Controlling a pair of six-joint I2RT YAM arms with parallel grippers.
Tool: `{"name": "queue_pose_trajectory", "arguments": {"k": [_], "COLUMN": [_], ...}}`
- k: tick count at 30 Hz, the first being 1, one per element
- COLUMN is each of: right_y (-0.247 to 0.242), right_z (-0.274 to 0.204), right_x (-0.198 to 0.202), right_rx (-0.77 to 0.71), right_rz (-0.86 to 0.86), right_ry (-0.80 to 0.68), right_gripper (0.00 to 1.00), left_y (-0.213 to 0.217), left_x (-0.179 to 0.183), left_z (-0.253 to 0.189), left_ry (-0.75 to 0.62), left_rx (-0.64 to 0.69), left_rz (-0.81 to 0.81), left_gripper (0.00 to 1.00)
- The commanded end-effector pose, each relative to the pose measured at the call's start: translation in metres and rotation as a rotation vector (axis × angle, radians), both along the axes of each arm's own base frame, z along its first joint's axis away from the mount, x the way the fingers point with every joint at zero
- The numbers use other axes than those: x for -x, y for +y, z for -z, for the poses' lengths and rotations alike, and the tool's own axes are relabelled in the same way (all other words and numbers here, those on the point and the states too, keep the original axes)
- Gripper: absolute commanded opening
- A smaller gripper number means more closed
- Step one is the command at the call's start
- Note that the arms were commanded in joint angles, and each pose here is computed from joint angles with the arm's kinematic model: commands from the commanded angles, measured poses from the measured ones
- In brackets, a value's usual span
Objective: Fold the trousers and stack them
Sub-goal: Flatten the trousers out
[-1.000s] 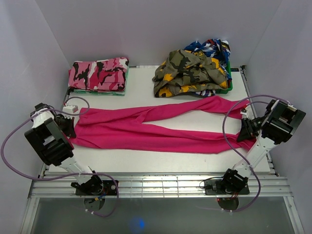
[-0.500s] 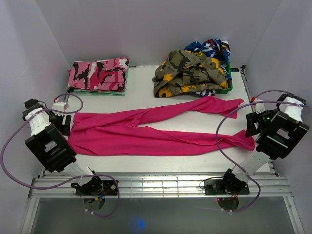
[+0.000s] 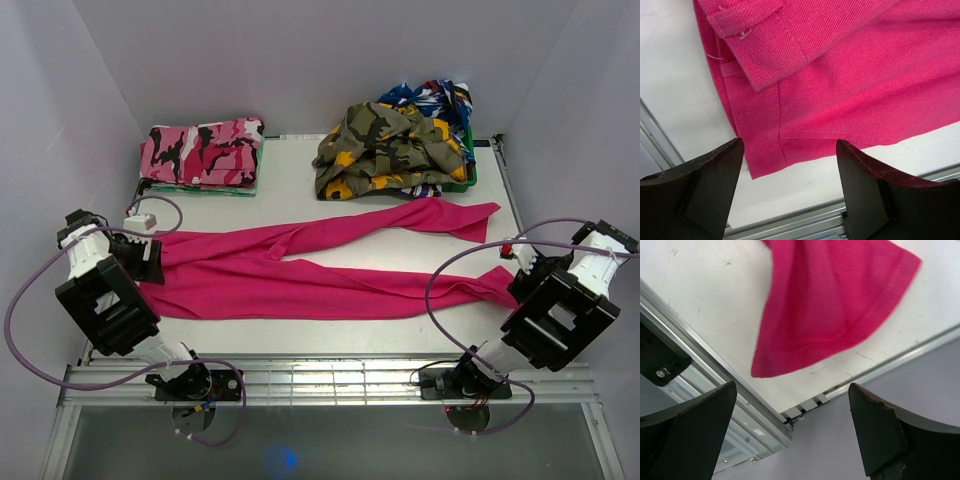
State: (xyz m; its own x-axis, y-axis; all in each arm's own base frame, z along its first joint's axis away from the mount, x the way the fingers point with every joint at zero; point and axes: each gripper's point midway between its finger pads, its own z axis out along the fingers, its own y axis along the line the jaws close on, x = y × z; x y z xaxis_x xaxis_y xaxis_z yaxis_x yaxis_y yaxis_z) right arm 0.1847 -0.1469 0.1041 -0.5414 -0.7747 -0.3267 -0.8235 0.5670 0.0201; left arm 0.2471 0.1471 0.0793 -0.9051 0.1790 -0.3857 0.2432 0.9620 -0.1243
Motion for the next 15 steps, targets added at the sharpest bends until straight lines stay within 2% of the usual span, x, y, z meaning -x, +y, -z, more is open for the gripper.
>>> {"name": "queue_pose_trajectory", "arguments": {"k": [1, 7, 9, 10, 12, 13, 14, 15], "right_y": [0.002, 0.024, 0.030, 0.035, 0.041, 0.039, 0.045, 0.045], "right_z": [0.012, 0.028, 0.033, 0.038, 0.037, 0.029, 0.022, 0.014], "right_x": [0.008, -0.020, -0.029, -0.028, -0.030, -0.036, -0.033, -0.036], "right_rx": [0.021, -0.024, -0.020, -0.033, -0.052, -0.061, -0.105, -0.130], "right_rz": [-0.215, -0.251, -0.255, -0.254, -0.238, -0.225, -0.179, -0.145], "right_ry": [-0.031, -0.181, -0.205, -0.205, -0.197, -0.204, -0.171, -0.162], "right_gripper": [0.98, 0.96, 0.79, 0.60, 0.47, 0.29, 0.18, 0.10], "left_y": [-0.009, -0.004, -0.005, -0.007, -0.007, -0.004, -0.001, 0.003], "left_x": [0.000, -0.001, -0.003, 0.000, 0.001, 0.005, 0.008, 0.013], "left_z": [-0.008, 0.020, 0.031, 0.038, 0.052, 0.059, 0.070, 0.076], "left_ry": [-0.048, -0.037, -0.030, -0.015, 0.014, 0.044, 0.079, 0.107], "left_rx": [0.017, -0.002, 0.022, 0.031, 0.048, 0.034, 0.023, 0.004], "left_rz": [0.025, -0.059, -0.102, -0.120, -0.151, -0.166, -0.175, -0.174], "left_gripper": [0.85, 0.83, 0.82, 0.81, 0.79, 0.79, 0.77, 0.76]}}
